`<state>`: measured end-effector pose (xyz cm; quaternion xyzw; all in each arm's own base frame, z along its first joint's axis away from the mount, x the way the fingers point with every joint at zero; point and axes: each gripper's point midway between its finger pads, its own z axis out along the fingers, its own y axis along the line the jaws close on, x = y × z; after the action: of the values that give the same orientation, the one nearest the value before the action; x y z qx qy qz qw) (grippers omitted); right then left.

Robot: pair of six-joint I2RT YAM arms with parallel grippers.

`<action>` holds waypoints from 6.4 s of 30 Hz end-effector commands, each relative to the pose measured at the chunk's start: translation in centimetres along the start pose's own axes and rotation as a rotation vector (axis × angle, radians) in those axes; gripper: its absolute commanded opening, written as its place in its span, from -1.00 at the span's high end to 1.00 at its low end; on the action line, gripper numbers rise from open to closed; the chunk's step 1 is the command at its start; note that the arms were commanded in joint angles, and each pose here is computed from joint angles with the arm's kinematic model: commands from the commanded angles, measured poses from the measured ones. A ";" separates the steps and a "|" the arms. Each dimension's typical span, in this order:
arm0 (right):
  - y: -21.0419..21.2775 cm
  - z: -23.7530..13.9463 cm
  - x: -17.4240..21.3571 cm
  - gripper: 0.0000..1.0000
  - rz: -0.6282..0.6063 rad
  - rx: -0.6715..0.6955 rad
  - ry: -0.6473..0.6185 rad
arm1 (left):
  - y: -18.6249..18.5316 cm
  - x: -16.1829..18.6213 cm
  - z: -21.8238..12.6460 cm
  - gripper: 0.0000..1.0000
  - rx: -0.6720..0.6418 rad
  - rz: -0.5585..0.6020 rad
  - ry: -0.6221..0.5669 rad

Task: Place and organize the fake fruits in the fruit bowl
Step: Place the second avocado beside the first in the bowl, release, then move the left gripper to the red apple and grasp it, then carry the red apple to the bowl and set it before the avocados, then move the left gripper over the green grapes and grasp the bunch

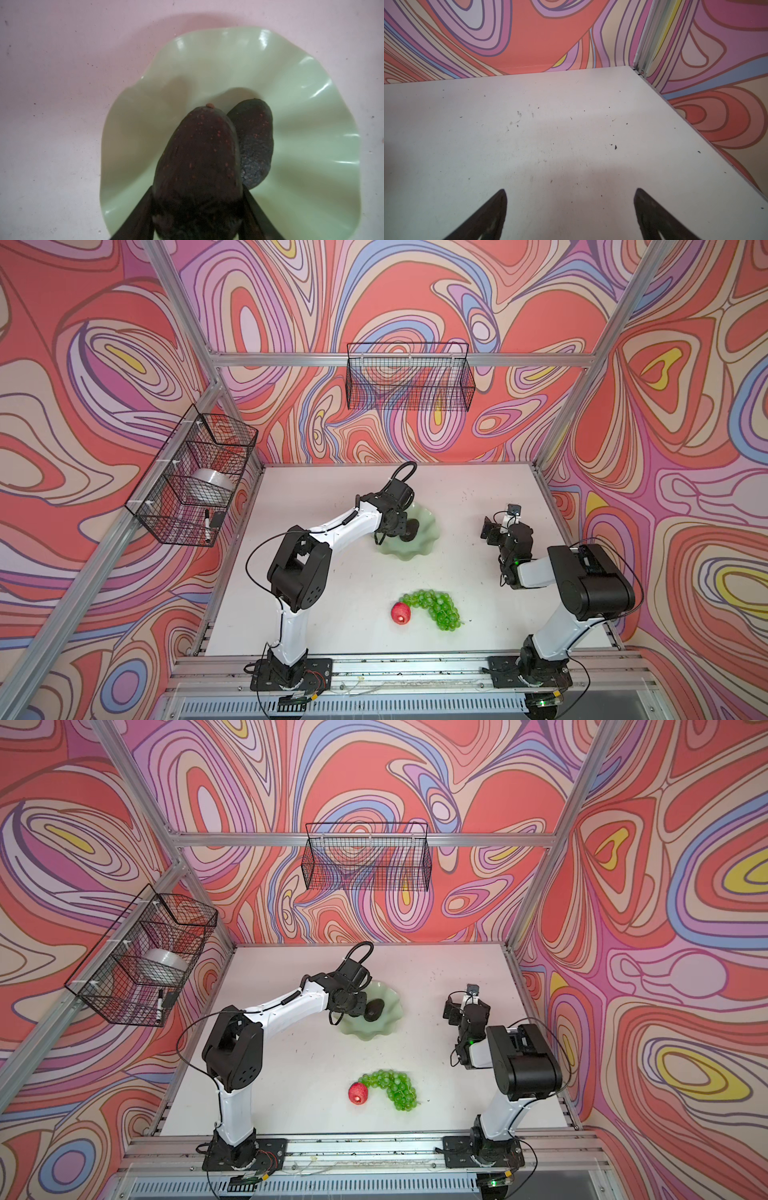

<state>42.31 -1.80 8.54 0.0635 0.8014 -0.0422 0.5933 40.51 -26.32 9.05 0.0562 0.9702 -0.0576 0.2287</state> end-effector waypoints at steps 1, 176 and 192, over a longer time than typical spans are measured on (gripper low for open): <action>-0.1 0.1 -0.9 -0.97 0.011 0.005 -0.021 | 0.4 -0.4 1.1 0.04 -0.022 -0.039 0.001; -0.2 0.0 -0.9 -0.97 0.010 0.004 -0.022 | -5.6 17.3 -14.7 -0.84 0.543 0.889 -0.134; -0.2 0.1 -0.9 -0.97 0.010 0.005 -0.021 | -9.9 19.3 -8.8 -0.82 0.515 1.087 -0.076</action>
<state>42.31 -1.80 8.54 0.0635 0.8014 -0.0422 0.5933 17.24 -31.49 8.36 0.5790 0.7694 -0.1681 0.2112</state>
